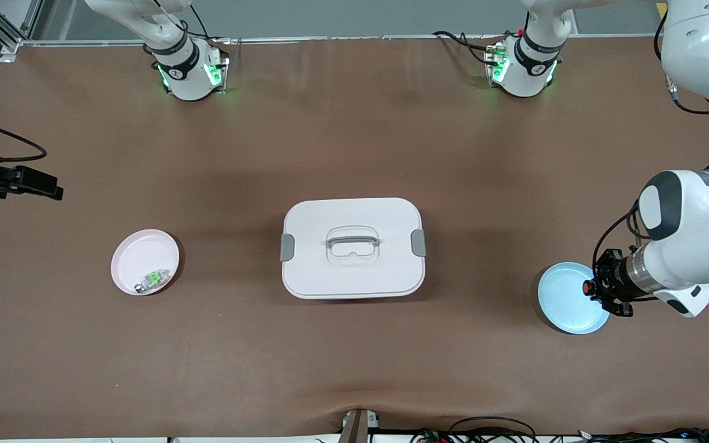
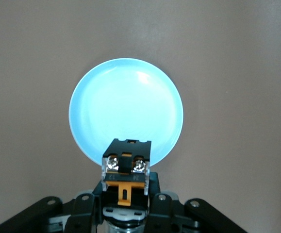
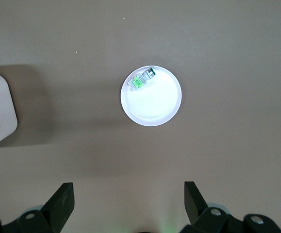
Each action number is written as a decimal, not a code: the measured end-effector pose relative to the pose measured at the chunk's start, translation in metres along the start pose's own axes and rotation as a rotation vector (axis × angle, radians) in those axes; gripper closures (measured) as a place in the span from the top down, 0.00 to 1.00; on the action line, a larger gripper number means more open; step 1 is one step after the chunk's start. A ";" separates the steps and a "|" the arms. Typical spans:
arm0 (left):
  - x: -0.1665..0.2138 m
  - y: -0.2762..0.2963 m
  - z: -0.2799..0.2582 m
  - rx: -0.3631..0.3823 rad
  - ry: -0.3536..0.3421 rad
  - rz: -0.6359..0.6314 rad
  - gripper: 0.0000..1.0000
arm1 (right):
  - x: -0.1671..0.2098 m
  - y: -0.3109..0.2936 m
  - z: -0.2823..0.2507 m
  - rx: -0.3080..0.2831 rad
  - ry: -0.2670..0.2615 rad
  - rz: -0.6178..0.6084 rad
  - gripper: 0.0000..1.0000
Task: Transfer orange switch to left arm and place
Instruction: 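Carry the switch with the left gripper over the light-blue plate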
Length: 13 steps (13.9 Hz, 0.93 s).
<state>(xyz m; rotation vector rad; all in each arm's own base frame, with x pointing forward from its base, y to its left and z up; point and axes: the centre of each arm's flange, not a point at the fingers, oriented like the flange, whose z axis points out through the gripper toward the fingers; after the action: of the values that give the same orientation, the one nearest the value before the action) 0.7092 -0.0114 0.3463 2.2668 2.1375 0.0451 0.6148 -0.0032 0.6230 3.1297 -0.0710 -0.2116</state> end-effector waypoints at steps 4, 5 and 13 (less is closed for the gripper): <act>0.005 0.004 0.039 -0.005 -0.008 -0.007 0.34 | -0.001 0.005 0.010 0.009 0.013 0.009 1.00; 0.007 0.004 0.048 0.001 -0.010 -0.009 0.34 | -0.004 0.007 0.013 0.011 0.017 0.010 1.00; 0.017 -0.006 0.113 0.092 -0.022 -0.024 0.34 | -0.029 0.010 0.008 0.040 0.103 0.014 1.00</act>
<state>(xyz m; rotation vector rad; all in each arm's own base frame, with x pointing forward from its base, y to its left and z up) 0.7084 0.0057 0.2333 2.2779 2.1992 -0.0794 0.5842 -0.0120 0.6193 3.1721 -0.0976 -0.0495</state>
